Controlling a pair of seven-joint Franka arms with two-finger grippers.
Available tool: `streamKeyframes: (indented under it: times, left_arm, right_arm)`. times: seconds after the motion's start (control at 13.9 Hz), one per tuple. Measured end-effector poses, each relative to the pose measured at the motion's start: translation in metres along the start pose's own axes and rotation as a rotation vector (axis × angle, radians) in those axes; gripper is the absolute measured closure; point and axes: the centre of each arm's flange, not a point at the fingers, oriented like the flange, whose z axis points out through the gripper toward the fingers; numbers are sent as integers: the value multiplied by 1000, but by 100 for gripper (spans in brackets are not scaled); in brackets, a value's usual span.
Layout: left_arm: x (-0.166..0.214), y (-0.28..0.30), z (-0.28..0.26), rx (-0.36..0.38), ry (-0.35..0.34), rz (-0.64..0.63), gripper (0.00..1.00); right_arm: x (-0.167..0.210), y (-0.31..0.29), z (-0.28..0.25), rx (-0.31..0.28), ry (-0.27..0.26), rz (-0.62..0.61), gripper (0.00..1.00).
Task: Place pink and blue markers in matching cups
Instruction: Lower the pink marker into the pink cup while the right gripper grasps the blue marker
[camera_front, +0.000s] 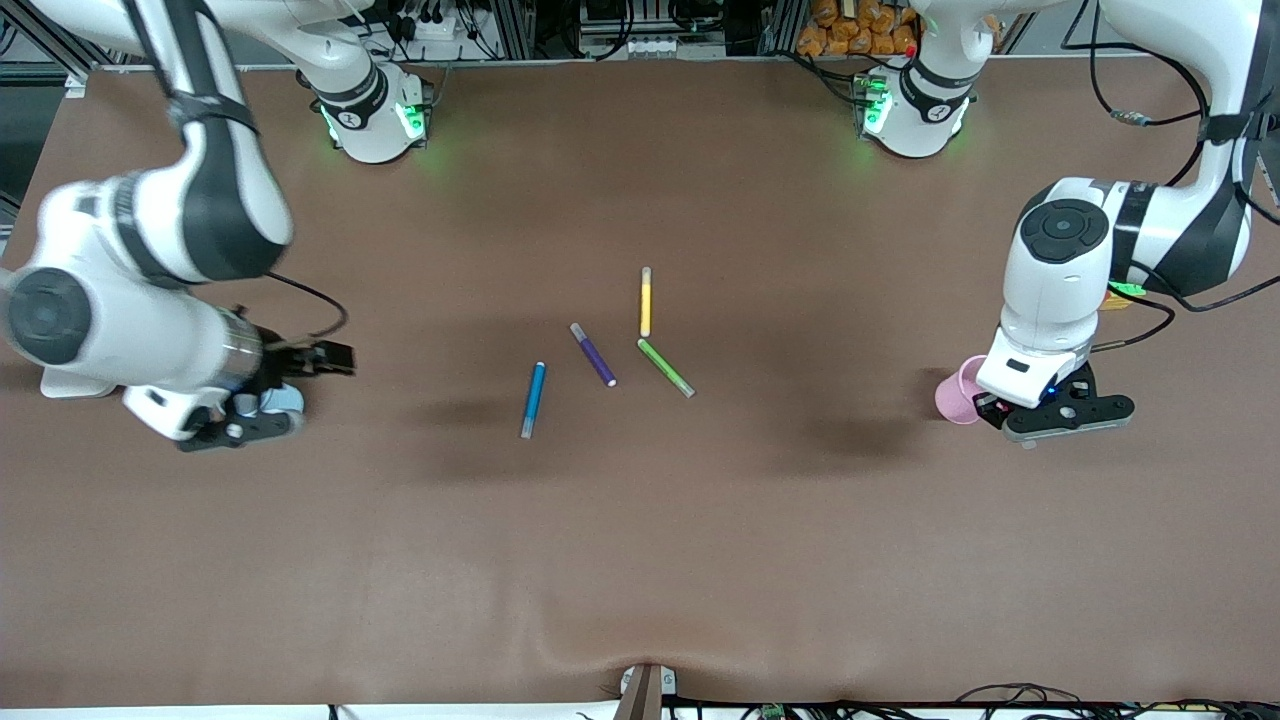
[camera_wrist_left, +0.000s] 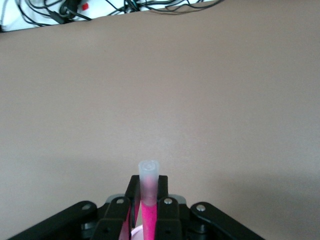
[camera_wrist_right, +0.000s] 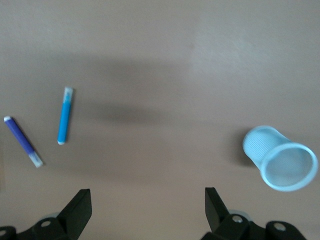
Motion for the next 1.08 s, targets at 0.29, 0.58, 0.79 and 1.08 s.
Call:
streamKeyframes:
  times: [0.29, 0.58, 0.79, 1.08]
  left_arm:
    - [-23, -6, 20, -40, 16, 19, 83]
    - [-41, 1, 28, -65, 2, 25, 83]
    - [-54, 3, 34, -68, -19, 32, 83]
    - [-60, 2, 33, -66, -25, 33, 83]
  right_arm:
    - [39, -52, 72, -20, 60, 48, 0]
    - [58, -130, 155, -33, 121, 92, 0]
    - [60, -168, 198, -35, 147, 123, 0]
    - [63, -171, 240, -39, 170, 125, 0]
